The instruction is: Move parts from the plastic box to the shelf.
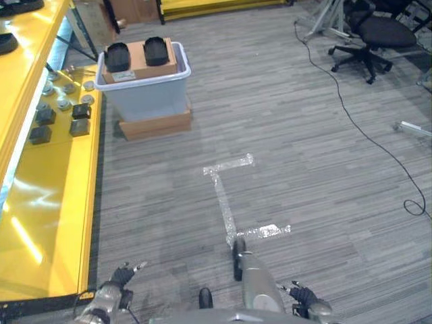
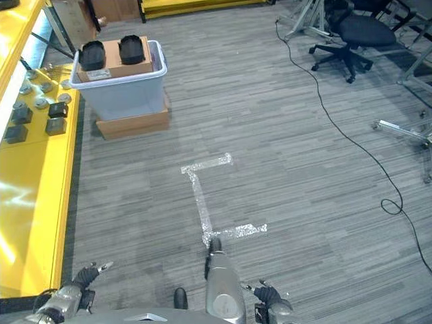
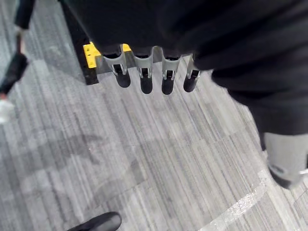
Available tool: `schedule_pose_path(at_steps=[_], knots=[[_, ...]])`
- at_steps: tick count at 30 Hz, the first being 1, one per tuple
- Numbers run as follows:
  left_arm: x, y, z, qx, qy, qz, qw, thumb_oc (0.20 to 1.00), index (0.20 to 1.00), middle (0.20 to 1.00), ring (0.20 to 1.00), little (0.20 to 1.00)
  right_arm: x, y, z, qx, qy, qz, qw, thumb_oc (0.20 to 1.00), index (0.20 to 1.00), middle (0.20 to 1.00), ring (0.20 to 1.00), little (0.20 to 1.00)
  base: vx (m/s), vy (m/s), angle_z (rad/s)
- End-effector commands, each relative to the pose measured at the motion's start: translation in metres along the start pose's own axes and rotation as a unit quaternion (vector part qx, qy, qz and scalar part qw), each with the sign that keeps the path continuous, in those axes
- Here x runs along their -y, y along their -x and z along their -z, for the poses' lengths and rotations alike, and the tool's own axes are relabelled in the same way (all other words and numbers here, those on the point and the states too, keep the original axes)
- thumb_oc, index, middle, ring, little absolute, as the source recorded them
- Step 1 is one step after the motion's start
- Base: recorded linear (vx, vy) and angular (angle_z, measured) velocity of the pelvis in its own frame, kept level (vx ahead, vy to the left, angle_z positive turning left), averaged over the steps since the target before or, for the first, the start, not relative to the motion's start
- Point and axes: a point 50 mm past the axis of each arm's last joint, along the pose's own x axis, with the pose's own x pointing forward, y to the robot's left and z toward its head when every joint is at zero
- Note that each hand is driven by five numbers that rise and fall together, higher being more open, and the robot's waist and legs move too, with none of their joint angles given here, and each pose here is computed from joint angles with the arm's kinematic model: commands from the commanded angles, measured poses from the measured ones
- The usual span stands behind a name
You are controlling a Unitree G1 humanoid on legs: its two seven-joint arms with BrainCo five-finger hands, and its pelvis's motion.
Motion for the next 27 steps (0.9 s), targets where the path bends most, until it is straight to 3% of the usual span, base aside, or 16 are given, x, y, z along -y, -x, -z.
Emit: schedule_pose_path(at_steps=[1, 6, 18, 22, 27], knots=[[-0.008, 0.001, 0.001, 0.013, -0.011, -0.012, 1.000, 1.000, 1.000, 1.000, 1.000, 1.000, 0.026, 0.000, 0.002, -0.011, 0.000, 0.037, 0.999, 1.000, 1.000, 1.000, 1.000, 1.000, 0.48, -0.131, 0.89], [0.008, 0.004, 0.014, -0.008, 0.001, 0.004, 1.000, 1.000, 1.000, 1.000, 1.000, 1.000, 0.034, 0.005, 0.025, -0.056, 0.018, 0.038, 0.998, 1.000, 1.000, 1.000, 1.000, 1.000, 0.49, -0.240, 0.58], [0.021, 0.011, 0.046, -0.069, -0.011, 0.004, 0.998, 1.000, 1.000, 1.000, 1.000, 1.000, 0.062, 0.000, -0.024, 0.014, 0.056, 0.083, 0.995, 1.000, 1.000, 1.000, 1.000, 1.000, 0.38, -0.052, -0.12], [0.016, 0.018, 0.070, -0.113, -0.004, -0.007, 0.994, 1.000, 1.000, 1.000, 1.000, 1.000, 0.042, -0.002, -0.017, 0.010, -0.024, 0.067, 0.997, 1.000, 1.000, 1.000, 1.000, 1.000, 0.53, 0.298, -0.57], [0.001, 0.009, 0.044, -0.072, -0.001, -0.034, 0.997, 1.000, 1.000, 1.000, 1.000, 1.000, 0.032, -0.003, -0.021, 0.013, 0.022, 0.053, 0.998, 1.000, 1.000, 1.000, 1.000, 1.000, 0.21, 0.035, 0.13]])
